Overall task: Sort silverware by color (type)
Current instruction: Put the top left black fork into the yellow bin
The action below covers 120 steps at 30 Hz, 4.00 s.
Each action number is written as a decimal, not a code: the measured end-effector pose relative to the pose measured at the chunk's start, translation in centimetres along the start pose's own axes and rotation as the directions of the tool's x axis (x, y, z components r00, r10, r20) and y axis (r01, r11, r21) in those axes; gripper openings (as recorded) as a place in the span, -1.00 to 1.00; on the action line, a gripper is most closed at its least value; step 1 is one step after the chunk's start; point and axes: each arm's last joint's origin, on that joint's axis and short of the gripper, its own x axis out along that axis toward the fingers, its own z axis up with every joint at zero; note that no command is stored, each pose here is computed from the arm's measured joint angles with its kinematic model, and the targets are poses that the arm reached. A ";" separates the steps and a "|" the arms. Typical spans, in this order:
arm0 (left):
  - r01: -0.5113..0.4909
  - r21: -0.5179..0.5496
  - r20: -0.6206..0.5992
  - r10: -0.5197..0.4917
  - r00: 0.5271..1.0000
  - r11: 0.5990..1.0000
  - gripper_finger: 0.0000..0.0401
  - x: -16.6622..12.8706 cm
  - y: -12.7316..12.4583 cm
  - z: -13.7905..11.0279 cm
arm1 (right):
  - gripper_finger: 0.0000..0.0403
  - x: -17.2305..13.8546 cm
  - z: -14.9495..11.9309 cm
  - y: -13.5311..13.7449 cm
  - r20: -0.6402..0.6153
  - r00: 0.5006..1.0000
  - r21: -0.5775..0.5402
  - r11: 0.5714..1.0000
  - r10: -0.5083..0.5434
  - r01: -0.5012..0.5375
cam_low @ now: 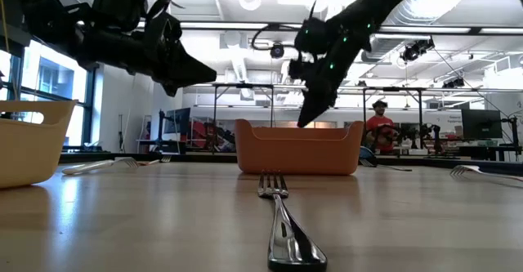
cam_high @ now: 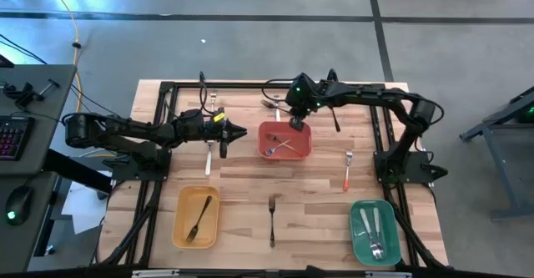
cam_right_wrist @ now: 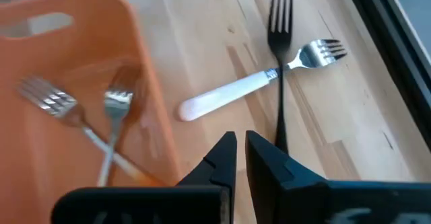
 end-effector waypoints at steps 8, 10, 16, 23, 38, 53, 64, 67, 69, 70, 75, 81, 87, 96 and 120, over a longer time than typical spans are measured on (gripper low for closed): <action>-0.063 -0.016 0.006 0.063 0.998 0.998 -0.77 -0.2 0.9 0.1 | -0.90 2.7 0.0 -1.3 -0.043 0.999 0.028 0.999 0.019 -0.017; -0.077 -0.033 0.001 0.077 0.997 0.997 -0.77 -0.2 1.2 0.1 | -0.82 3.4 -0.1 -1.2 -0.059 0.998 0.029 0.999 0.027 -0.025; -0.106 -0.040 -0.011 0.105 0.994 0.994 -0.77 -0.3 1.9 0.0 | -0.40 5.0 -0.3 -1.4 -0.050 0.998 0.028 0.999 0.029 -0.028; -0.113 -0.044 -0.031 0.112 0.993 0.993 -0.77 -0.4 2.0 -0.2 | -0.21 6.7 -0.9 -1.8 -0.085 0.996 0.051 0.999 0.009 -0.005; -0.114 -0.044 -0.039 0.112 0.993 0.992 -0.77 -0.4 2.0 -0.3 | -0.47 6.3 -1.4 -2.2 -0.132 0.991 0.074 0.997 -0.003 0.013; -0.117 -0.046 -0.056 0.114 0.992 0.992 -0.77 -0.4 2.0 -0.5 | -0.30 4.5 -0.4 -4.3 -0.043 0.999 0.047 0.999 0.007 -0.005; -0.116 -0.047 -0.055 0.113 0.992 0.992 -0.77 -0.4 2.0 -0.4 | -0.30 6.6 -1.5 -5.0 -0.068 0.994 0.026 0.996 0.087 -0.085; -0.113 -0.053 -0.055 0.110 0.992 0.992 -0.77 -0.4 1.9 -0.5 | -0.31 7.4 -1.8 -5.0 -0.083 0.992 0.028 0.995 0.096 -0.094; -0.108 -0.052 -0.056 0.105 0.993 0.993 -0.77 -0.3 1.8 -0.5 | -0.34 7.7 -1.8 -5.0 -0.085 0.992 0.026 0.996 0.092 -0.090; -0.107 -0.051 -0.056 0.104 0.993 0.993 -0.77 -0.3 1.8 -0.5 | -0.37 7.7 -1.9 -5.0 -0.087 0.992 0.028 0.996 0.091 -0.089; -0.092 -0.051 -0.058 0.089 0.994 0.994 -0.77 -0.3 1.4 -0.5 | -0.65 7.7 -2.0 -5.4 -0.093 0.993 0.042 0.997 0.070 -0.066; -0.073 -0.048 -0.060 0.070 0.996 0.996 -0.77 -0.2 0.9 -0.6 | -0.97 7.4 -2.1 -5.5 -0.102 0.993 0.040 0.997 0.063 -0.059; -0.064 -0.055 -0.070 0.060 0.996 0.996 -0.77 -0.1 0.7 -0.7 | -0.99 4.1 -0.8 -5.3 -0.038 0.998 0.026 0.998 0.050 -0.050; -0.104 -0.068 -0.098 0.097 0.990 0.992 -0.77 0.3 0.7 -1.3 | -0.99 2.9 0.0 -4.7 0.024 0.994 0.058 0.993 0.106 -0.107; -0.099 -0.092 -0.089 0.091 0.992 0.991 -0.77 0.5 0.6 -1.4 | -0.73 8.7 -1.6 -3.9 -0.072 0.994 0.017 0.997 0.080 -0.079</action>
